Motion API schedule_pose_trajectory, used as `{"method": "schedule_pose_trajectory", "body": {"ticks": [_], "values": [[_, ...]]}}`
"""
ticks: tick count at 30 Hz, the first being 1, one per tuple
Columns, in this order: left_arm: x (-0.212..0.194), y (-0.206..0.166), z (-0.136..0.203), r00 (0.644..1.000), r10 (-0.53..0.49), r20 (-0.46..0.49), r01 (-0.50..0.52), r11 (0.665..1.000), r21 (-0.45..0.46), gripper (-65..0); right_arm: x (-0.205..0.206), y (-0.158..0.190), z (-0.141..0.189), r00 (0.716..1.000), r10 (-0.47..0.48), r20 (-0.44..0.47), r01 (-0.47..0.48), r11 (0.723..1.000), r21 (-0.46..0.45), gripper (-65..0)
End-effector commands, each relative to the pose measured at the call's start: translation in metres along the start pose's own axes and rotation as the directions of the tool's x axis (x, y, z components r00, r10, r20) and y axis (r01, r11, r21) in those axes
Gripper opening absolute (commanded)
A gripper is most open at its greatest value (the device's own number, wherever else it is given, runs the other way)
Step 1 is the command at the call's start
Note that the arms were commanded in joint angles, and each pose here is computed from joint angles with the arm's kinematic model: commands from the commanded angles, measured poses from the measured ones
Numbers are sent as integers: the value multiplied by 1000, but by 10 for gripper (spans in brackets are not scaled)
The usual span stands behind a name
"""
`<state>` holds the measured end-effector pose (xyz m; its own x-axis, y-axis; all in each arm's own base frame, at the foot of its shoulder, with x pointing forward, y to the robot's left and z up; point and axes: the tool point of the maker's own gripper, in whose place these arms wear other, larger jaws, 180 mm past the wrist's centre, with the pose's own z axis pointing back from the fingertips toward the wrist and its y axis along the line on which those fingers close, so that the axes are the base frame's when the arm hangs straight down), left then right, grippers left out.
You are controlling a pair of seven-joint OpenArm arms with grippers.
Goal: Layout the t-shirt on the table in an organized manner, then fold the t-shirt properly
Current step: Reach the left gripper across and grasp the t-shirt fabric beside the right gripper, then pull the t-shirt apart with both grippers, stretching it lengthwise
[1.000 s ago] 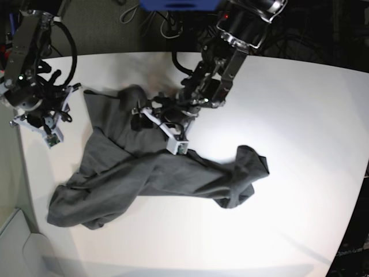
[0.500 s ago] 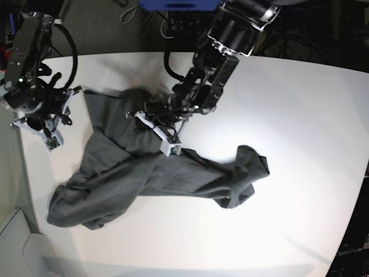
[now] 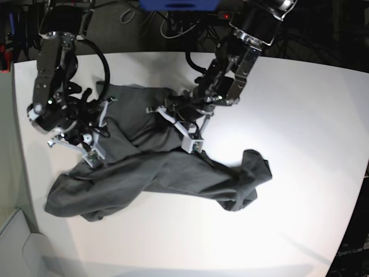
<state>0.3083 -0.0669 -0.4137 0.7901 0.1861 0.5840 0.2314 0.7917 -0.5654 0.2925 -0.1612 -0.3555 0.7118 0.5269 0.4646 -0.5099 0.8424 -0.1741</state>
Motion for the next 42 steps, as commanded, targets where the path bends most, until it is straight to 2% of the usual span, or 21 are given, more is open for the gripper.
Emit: {"method": "schedule_pose_trajectory", "body": {"ticks": [1, 4, 7, 11, 15, 18, 27, 35, 38, 42], "values": [[6, -9, 1, 1000, 1, 25, 0, 1000, -26, -644, 6, -6, 1, 1000, 5, 17, -5, 1000, -11, -403], [-4, -7, 3, 1000, 10, 10, -10, 1000, -22, -644, 2, -2, -6, 1000, -16, 3, 16, 1000, 15, -307], [-9, -5, 3, 1000, 16, 1, -16, 1000, -18, -644, 7, 1, -7, 999, -22, 28, 21, 1000, 21, -254], [-9, -5, 3, 1000, 16, 1, -16, 1000, -18, -644, 17, 11, -9, 996, -37, 75, 33, 998, 47, -253], [-9, -1, 5, 1000, 11, -1, -11, 1000, -11, -644, 19, 17, -11, 996, -44, 80, 39, 997, 61, -252], [-9, 1, 5, 1000, 8, -2, -8, 1000, -7, -644, 18, 27, -22, 996, -67, 62, 60, 993, 103, -253], [-9, 1, 5, 1000, 8, -2, -8, 1000, -7, -644, 24, 35, -48, 985, -127, 119, 105, 979, 177, -254], [-10, 6, 7, 1000, 1, -5, -1, 1000, 3, -644, 28, 34, -64, 962, -185, 199, 142, 966, 214, -257], [-8, 10, 8, 1000, -6, -4, 6, 1000, 9, -644, 27, 23, -68, 959, -189, 213, 146, 968, 204, -291], [-9, 15, 10, 1000, -12, -7, 13, 1000, 19, -644, 31, 7, -74, 955, -200, 220, 157, 968, 197, -369]]}}
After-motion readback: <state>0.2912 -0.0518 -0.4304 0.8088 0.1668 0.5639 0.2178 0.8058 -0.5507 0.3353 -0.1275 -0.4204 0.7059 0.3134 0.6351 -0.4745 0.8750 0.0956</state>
